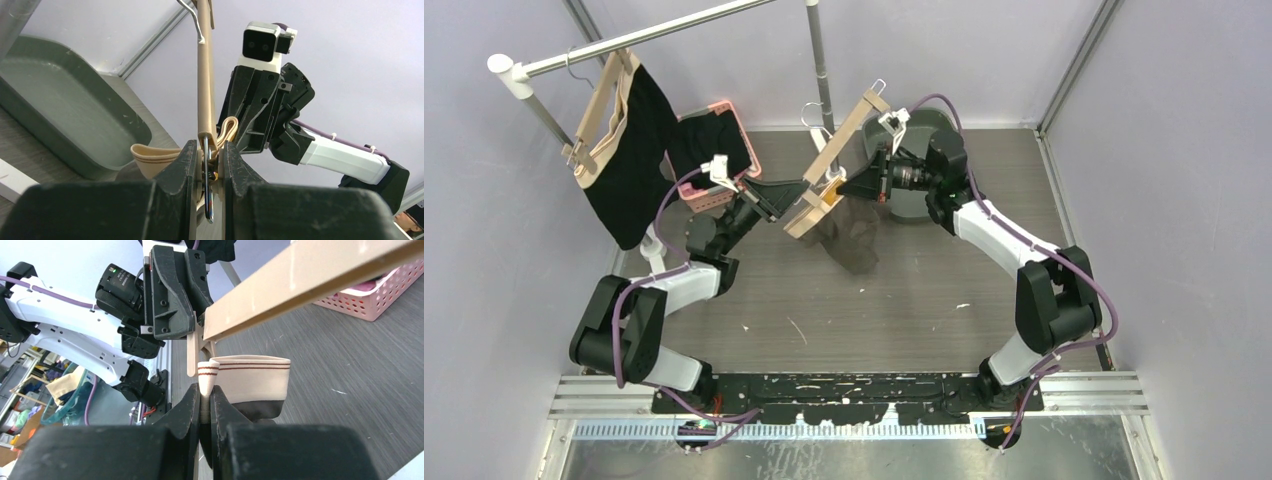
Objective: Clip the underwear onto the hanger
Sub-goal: Place the underwear at the center of the board.
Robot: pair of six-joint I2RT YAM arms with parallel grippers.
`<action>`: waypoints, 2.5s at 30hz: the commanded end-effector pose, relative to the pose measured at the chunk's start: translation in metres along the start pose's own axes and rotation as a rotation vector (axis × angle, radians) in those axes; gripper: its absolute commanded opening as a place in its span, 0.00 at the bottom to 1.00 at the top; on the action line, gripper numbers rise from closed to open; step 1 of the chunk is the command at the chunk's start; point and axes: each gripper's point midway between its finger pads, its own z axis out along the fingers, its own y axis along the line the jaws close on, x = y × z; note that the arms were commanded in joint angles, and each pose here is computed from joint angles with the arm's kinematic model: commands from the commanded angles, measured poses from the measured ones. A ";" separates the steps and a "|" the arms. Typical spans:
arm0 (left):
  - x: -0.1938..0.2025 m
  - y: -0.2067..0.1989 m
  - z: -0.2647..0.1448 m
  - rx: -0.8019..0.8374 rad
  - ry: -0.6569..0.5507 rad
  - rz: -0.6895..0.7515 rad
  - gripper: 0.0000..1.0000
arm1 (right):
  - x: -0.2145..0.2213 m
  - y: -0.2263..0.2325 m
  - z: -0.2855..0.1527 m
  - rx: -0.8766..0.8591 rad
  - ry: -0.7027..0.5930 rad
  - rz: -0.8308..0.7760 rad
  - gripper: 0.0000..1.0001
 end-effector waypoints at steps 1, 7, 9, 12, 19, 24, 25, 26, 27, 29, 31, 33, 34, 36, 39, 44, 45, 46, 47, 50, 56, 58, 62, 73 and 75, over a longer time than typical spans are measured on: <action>-0.011 -0.024 0.008 0.102 -0.025 0.066 0.00 | -0.040 0.028 -0.011 -0.032 -0.051 -0.143 0.01; -0.005 -0.017 0.008 0.092 -0.002 0.057 0.00 | -0.050 0.032 -0.017 -0.027 -0.058 -0.166 0.01; -0.003 -0.016 0.007 0.088 0.001 0.057 0.00 | -0.052 0.032 -0.017 -0.024 -0.058 -0.172 0.01; -0.002 -0.015 0.005 0.085 0.001 0.061 0.00 | -0.055 0.030 -0.019 -0.016 -0.055 -0.179 0.01; -0.001 -0.015 0.003 0.083 0.004 0.065 0.00 | -0.067 0.027 -0.031 0.008 -0.067 -0.196 0.01; 0.004 -0.011 -0.001 0.069 0.010 0.066 0.00 | -0.076 0.028 -0.041 0.024 -0.073 -0.216 0.01; 0.004 -0.011 -0.001 0.068 0.011 0.067 0.00 | -0.078 0.029 -0.042 0.028 -0.075 -0.220 0.01; 0.004 -0.011 -0.002 0.067 0.011 0.068 0.00 | -0.080 0.029 -0.044 0.031 -0.076 -0.224 0.01; 0.005 -0.011 -0.002 0.067 0.012 0.069 0.00 | -0.082 0.029 -0.046 0.033 -0.078 -0.230 0.01; 0.005 -0.010 -0.003 0.067 0.014 0.071 0.00 | -0.085 0.030 -0.049 0.037 -0.083 -0.237 0.01; 0.006 -0.009 -0.003 0.064 0.015 0.069 0.00 | -0.088 0.030 -0.050 0.039 -0.085 -0.241 0.01; 0.007 -0.009 -0.004 0.064 0.017 0.069 0.00 | -0.089 0.030 -0.050 0.038 -0.086 -0.243 0.01; 0.007 -0.009 -0.004 0.064 0.017 0.069 0.00 | -0.090 0.030 -0.050 0.039 -0.087 -0.244 0.01; 0.008 -0.008 -0.005 0.061 0.019 0.068 0.00 | -0.090 0.029 -0.050 0.040 -0.085 -0.241 0.01; 0.008 -0.007 -0.005 0.058 0.020 0.069 0.00 | -0.091 0.029 -0.050 0.043 -0.087 -0.242 0.01; 0.008 -0.009 -0.005 0.061 0.019 0.070 0.00 | -0.090 0.027 -0.050 0.044 -0.086 -0.238 0.01; 0.008 -0.009 -0.006 0.061 0.019 0.071 0.00 | -0.090 0.027 -0.051 0.044 -0.086 -0.240 0.01; 0.007 -0.010 -0.005 0.065 0.017 0.073 0.00 | -0.090 0.027 -0.051 0.046 -0.085 -0.238 0.01; 0.007 -0.011 -0.005 0.066 0.016 0.074 0.00 | -0.090 0.026 -0.051 0.047 -0.085 -0.239 0.01; 0.007 -0.011 -0.005 0.067 0.018 0.073 0.00 | -0.090 0.025 -0.051 0.049 -0.086 -0.239 0.01; 0.010 -0.008 -0.009 0.056 0.023 0.074 0.00 | -0.094 0.026 -0.054 0.055 -0.089 -0.249 0.01; 0.010 -0.008 -0.009 0.056 0.023 0.074 0.00 | -0.095 0.026 -0.055 0.057 -0.089 -0.249 0.01; 0.011 -0.007 -0.010 0.054 0.022 0.077 0.00 | -0.097 0.026 -0.056 0.060 -0.089 -0.254 0.01; -0.001 -0.013 0.000 0.069 -0.008 0.078 0.00 | -0.088 0.029 -0.058 0.045 -0.066 -0.258 0.01; -0.001 -0.011 0.002 0.068 -0.007 0.072 0.00 | -0.086 0.028 -0.059 0.051 -0.064 -0.254 0.01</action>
